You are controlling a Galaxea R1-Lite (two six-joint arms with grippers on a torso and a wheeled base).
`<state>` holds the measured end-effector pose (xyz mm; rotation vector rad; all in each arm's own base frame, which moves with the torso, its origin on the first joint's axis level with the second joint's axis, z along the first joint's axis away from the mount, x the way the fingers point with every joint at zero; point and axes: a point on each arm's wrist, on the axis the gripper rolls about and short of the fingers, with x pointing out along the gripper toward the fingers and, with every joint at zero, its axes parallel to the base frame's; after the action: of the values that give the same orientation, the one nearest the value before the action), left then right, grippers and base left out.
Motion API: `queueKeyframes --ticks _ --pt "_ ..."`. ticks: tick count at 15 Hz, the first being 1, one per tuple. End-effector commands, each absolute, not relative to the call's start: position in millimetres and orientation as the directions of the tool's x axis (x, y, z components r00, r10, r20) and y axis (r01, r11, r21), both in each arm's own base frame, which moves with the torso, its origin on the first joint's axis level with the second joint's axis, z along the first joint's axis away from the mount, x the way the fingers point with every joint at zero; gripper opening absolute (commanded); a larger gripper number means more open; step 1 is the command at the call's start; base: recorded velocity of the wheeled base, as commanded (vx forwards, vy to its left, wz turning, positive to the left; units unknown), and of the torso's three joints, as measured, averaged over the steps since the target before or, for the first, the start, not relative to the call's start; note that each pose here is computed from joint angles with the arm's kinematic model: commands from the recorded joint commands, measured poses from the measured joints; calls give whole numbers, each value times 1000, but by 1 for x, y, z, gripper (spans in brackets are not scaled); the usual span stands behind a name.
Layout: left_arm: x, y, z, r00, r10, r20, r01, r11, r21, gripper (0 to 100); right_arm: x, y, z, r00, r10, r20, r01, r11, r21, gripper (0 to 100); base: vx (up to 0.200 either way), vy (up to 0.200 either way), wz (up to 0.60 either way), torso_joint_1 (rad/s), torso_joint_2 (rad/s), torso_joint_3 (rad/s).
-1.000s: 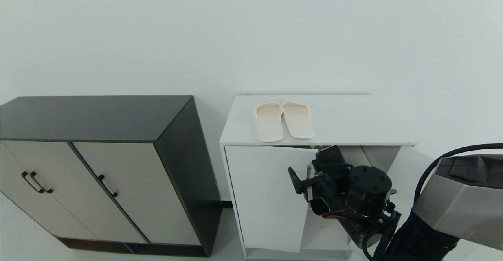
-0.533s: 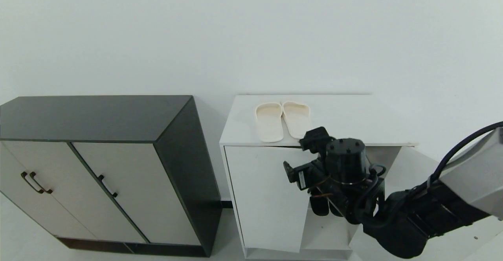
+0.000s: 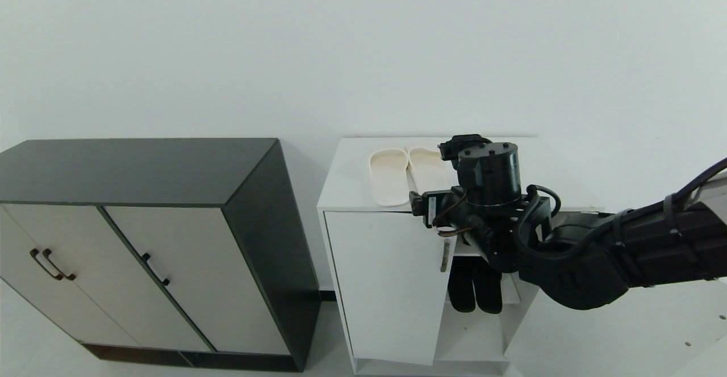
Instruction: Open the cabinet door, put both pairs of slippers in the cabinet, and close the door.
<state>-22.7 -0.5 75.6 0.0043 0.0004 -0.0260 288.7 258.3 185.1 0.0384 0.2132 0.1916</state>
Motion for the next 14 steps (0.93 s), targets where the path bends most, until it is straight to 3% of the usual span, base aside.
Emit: queueKeyframes --ticks 1,5,10,14 --pt "-23 -1 76 1000 -26 0 26 1000 5 0 292 262 184 960 195 -204 -186 981 60 100 200 0 0 -12 -7 7" --pt "-23 -1 76 1000 -26 0 26 1000 5 0 289 272 175 951 217 -219 -210 976 54 100 200 0 0 6 -2 2" --pt "-23 -1 76 1000 -26 0 26 1000 3 0 301 290 143 947 222 -230 -218 975 41 100 200 0 0 1 4 1" --pt "-23 -1 76 1000 -26 0 26 1000 3 0 322 294 138 956 200 -214 -197 980 38 100 0 0 0 0 0 0"
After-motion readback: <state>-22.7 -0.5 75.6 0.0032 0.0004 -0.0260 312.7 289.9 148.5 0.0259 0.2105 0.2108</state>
